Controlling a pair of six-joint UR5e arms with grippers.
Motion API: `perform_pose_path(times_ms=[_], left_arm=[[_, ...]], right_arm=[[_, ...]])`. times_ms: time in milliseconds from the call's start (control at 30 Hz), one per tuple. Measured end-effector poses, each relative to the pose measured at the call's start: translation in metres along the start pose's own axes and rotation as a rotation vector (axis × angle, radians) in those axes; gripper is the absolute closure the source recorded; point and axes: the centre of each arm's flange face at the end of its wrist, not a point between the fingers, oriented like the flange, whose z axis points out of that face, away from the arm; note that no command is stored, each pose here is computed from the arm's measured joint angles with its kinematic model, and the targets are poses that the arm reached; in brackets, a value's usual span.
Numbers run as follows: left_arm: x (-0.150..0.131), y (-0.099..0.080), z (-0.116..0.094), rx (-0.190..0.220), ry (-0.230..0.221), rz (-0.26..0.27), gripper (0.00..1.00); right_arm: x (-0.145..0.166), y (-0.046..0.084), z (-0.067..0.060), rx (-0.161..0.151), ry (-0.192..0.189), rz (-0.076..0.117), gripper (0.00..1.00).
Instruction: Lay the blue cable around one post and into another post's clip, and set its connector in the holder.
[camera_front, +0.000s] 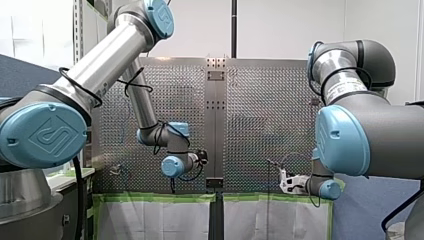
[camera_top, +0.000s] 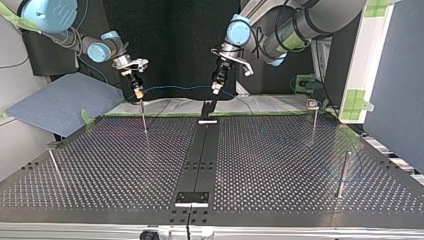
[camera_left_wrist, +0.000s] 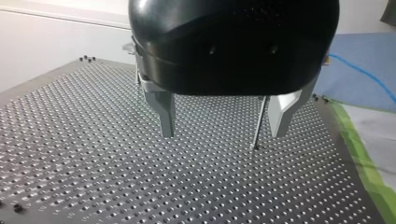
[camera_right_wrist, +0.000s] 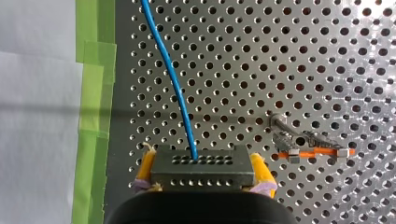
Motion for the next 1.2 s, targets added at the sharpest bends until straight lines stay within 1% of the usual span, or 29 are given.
perform_pose_path(times_ms=[200,300,467,767,1033,1200], left_arm=[[0.000,0.000,0.000,0.000,-0.003,0.000,0.02],[0.005,0.001,-0.002,-0.009,0.004,0.007,0.02],[0.024,0.004,-0.004,-0.023,0.028,0.024,0.02],[0.056,0.002,0.007,-0.024,0.057,0.035,0.02],[0.083,-0.003,0.011,-0.023,0.093,0.060,0.02],[0.105,-0.006,0.009,-0.023,0.131,0.071,0.02]], right_arm=[[0.000,0.000,0.000,0.001,0.000,0.000,1.00],[0.000,0.000,0.000,0.001,0.000,0.000,1.00],[0.000,0.000,0.000,0.000,0.000,0.000,1.00],[0.000,0.000,0.000,0.000,0.001,0.000,1.00],[0.000,0.000,0.001,0.000,0.001,-0.001,1.00],[0.001,0.001,0.002,0.000,0.003,-0.003,1.00]])
